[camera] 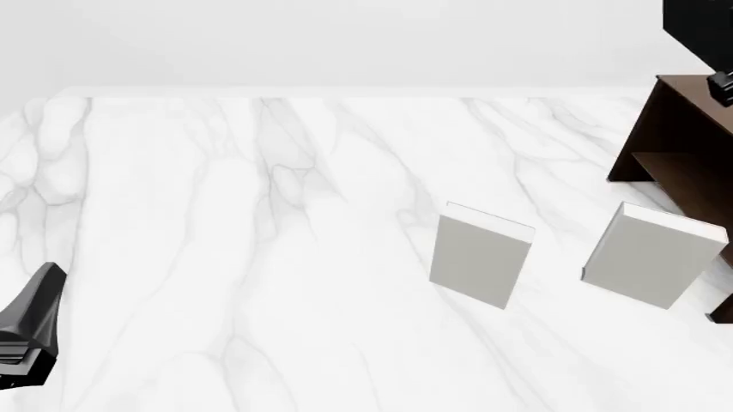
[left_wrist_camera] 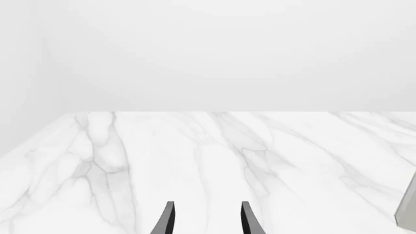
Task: Pick up the book on the left and place it on top of the shelf.
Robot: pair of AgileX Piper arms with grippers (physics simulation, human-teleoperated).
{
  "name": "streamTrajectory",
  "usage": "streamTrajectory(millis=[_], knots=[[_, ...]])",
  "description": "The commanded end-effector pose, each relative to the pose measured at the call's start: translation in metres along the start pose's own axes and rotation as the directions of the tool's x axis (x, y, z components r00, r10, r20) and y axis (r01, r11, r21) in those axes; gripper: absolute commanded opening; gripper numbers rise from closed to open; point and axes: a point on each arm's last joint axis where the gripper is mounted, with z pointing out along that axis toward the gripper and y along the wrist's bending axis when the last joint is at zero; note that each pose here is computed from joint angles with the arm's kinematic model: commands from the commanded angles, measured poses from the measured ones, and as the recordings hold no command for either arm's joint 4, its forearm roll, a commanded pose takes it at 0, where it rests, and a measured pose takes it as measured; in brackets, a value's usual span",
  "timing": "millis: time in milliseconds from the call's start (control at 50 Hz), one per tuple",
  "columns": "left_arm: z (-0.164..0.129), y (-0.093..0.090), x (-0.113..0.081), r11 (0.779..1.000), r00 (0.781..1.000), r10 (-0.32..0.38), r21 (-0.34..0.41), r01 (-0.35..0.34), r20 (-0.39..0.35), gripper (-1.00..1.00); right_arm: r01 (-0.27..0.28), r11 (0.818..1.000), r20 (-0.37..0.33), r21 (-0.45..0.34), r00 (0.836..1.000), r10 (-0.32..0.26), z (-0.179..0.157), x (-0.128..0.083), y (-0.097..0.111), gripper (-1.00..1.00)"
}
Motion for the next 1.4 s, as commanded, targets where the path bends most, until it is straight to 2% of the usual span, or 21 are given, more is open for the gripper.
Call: streamTrajectory(millis=[20,280,700,1060,1400], knots=[[0.000,0.000,0.000,1.000,1.000,0.000,0.000,0.000,0.000,1.00,-0.002,0.998,0.005,0.063,1.000,0.001,-0.010,-0.006,-0.016,-1.00],[0.000,0.000,0.000,1.000,1.000,0.000,0.000,0.000,0.000,1.00,0.020,0.993,-0.032,0.115,0.999,-0.016,-0.012,-0.001,-0.028,-1.00],[0.000,0.000,0.000,1.000,1.000,0.000,0.000,0.000,0.000,1.00,0.068,0.985,-0.076,0.159,0.995,-0.057,-0.018,0.007,-0.034,-1.00],[0.000,0.000,0.000,1.000,1.000,0.000,0.000,0.000,0.000,1.00,0.087,0.977,-0.120,0.195,0.991,-0.064,-0.021,0.012,-0.044,-1.00],[0.000,0.000,0.000,1.000,1.000,0.000,0.000,0.000,0.000,1.00,0.088,0.972,-0.160,0.216,0.986,-0.053,-0.009,0.021,-0.051,-1.00]])
